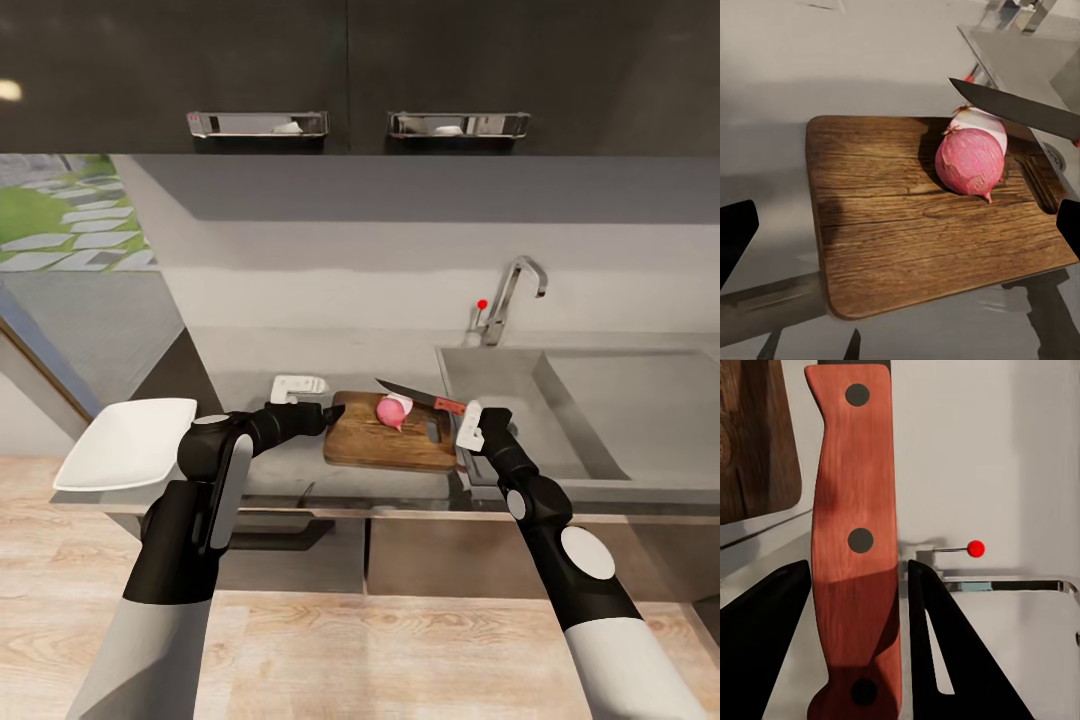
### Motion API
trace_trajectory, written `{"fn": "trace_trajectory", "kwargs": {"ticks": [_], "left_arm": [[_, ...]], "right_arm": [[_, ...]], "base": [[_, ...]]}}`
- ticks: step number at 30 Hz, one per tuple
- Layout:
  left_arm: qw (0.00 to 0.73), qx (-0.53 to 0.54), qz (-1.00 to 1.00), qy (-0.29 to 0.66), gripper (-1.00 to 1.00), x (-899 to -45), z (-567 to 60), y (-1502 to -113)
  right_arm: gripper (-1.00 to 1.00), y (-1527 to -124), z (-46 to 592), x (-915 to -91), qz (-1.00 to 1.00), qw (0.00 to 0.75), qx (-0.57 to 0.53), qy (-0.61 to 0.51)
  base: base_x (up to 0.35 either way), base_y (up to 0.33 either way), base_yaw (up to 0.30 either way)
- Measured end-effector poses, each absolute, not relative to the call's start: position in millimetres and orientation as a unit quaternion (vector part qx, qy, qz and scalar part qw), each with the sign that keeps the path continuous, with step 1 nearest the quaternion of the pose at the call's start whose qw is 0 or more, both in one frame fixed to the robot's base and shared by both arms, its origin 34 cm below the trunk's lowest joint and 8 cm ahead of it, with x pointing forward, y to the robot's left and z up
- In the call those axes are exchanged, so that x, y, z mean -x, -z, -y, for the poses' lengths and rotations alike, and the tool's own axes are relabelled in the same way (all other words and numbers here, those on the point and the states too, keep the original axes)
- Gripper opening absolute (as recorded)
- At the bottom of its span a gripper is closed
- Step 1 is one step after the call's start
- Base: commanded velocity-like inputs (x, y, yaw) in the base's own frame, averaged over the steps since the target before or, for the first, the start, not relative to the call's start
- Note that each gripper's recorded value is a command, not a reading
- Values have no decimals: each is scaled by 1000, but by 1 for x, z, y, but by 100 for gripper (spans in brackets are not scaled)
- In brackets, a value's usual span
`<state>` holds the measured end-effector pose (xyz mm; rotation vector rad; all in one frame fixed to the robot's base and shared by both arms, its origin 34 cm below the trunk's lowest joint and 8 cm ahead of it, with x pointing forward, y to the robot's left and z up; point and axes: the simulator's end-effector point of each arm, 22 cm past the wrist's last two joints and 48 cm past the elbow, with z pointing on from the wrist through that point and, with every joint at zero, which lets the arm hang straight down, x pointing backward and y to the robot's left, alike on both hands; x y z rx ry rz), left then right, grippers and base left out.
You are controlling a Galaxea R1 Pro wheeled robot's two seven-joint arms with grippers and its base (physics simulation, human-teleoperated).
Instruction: In the kitchen, take the Vidalia onion out of the sink, dice it on the chopping board with the paring knife, put the diced onion into the bowl on the countertop, then place both the paring knife and the chopping board into the sink.
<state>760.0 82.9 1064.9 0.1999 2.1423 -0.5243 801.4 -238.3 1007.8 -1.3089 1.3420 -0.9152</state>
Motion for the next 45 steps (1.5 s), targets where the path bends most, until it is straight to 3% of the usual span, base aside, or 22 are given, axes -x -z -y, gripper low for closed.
{"fn": "trace_trajectory", "kwargs": {"ticks": [45], "left_arm": [[436,-78,-871,213,100,-761,-83,-1049]], "right_arm": [[-100,-991,238,-801,-562,497,547,372]], "base": [[0,0,1]]}}
